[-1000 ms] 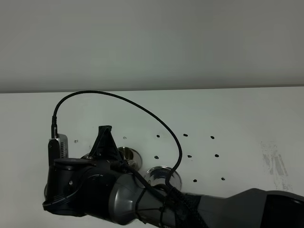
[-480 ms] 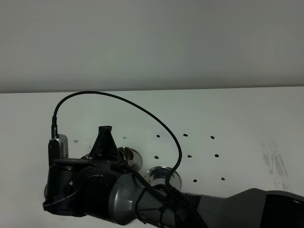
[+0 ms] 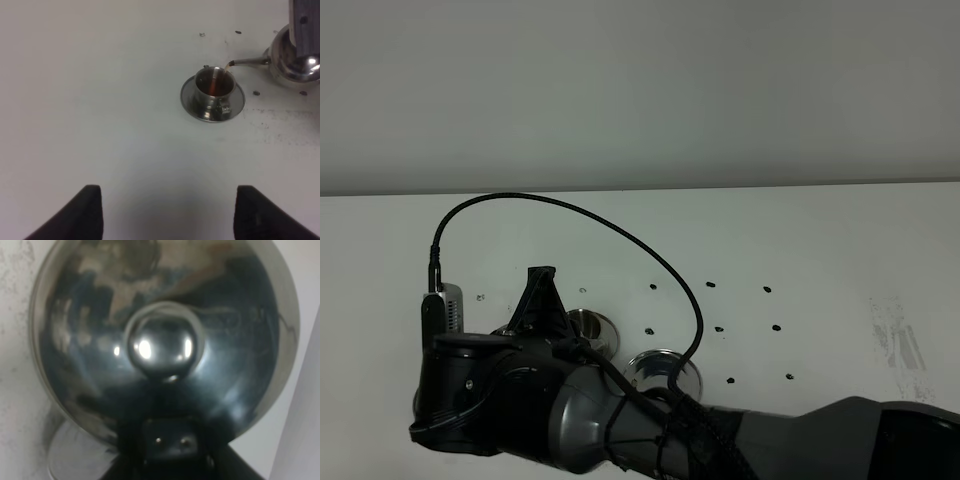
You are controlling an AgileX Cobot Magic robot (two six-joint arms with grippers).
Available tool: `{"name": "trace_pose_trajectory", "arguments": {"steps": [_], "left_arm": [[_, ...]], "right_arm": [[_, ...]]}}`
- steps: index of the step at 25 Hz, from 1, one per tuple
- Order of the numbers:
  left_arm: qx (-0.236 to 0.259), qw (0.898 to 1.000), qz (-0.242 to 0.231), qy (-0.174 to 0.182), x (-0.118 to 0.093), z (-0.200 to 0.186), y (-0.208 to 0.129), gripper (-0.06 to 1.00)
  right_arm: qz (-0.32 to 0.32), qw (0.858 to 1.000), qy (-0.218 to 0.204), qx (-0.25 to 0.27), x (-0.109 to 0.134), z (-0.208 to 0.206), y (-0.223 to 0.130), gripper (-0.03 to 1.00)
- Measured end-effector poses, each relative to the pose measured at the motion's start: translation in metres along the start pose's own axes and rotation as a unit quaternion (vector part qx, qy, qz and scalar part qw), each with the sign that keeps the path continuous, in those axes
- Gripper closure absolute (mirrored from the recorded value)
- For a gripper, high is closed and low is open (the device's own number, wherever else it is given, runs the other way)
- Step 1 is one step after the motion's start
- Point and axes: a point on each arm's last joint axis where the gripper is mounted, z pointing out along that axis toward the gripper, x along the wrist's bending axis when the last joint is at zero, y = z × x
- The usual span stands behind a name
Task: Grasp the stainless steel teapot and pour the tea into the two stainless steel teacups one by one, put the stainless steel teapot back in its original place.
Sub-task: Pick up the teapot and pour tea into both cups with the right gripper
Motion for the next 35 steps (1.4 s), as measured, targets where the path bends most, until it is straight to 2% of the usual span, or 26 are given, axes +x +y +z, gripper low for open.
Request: {"name": "trace_pose_trajectory", "arguments": {"steps": [10, 19, 25, 31, 35], "left_arm": [[0.0, 1.0, 0.0, 0.0, 0.0, 0.0, 0.0, 0.33], [0.0, 1.0, 0.0, 0.0, 0.0, 0.0, 0.0, 0.33], [0.0, 1.0, 0.0, 0.0, 0.0, 0.0, 0.0, 0.33], [0.0, 1.0, 0.0, 0.0, 0.0, 0.0, 0.0, 0.33], [0.0, 1.0, 0.0, 0.0, 0.0, 0.0, 0.0, 0.33]], "right_arm": [[0.05, 0.997, 0.032, -0.04, -0.012, -0.025, -0.002, 0.76], [0.17, 0.978, 0.082, -0.089, -0.035, -0.068, -0.02, 0.76], [0.218, 0.961, 0.144, -0.092, -0.033, -0.068, -0.022, 0.76], [0.242, 0.953, 0.159, -0.088, -0.034, -0.065, -0.024, 0.76], [0.241, 0.953, 0.173, -0.058, -0.024, -0.049, -0.029, 0.76]]}}
